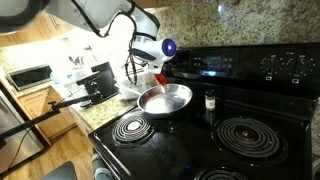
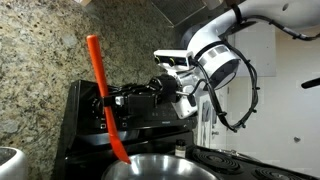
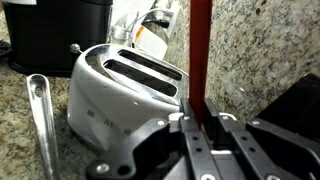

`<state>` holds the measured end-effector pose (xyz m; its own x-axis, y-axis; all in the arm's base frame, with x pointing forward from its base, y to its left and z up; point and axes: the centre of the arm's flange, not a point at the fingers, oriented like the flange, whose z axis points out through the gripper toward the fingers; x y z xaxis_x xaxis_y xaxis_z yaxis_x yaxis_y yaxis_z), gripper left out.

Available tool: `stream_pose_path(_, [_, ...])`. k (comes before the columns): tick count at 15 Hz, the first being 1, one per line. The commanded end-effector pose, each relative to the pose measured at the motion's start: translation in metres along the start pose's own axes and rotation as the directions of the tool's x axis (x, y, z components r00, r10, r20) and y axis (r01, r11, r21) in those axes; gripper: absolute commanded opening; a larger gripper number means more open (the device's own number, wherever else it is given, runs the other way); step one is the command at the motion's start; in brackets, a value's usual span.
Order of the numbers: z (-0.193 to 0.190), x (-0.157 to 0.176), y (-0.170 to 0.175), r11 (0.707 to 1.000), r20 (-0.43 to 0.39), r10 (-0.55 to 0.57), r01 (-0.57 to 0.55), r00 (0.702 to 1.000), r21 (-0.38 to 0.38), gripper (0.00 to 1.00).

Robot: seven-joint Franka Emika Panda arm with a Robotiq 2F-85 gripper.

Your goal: Take the red spoon and mix the content in the pot

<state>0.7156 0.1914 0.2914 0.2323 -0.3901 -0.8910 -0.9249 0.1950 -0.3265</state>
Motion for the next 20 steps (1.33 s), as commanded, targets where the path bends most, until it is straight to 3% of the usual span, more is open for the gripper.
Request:
stream_pose_path(1, [-0.002,0.012,-0.019,0.998,0.0,0.031,-0.031,1.0,0.047,0.04])
stream_pose_path(11, [-0.03,0.071,-0.036,0.986,-0.006,0.119,-0.117,0.993,0.118,0.04])
stream_pose_path(16, [-0.067,0.088,-0.045,0.976,-0.043,0.13,-0.12,0.991,0.184,0.04])
stream_pose_path(20, [-0.086,0.092,-0.041,0.966,-0.089,0.198,-0.179,0.976,0.184,0.04])
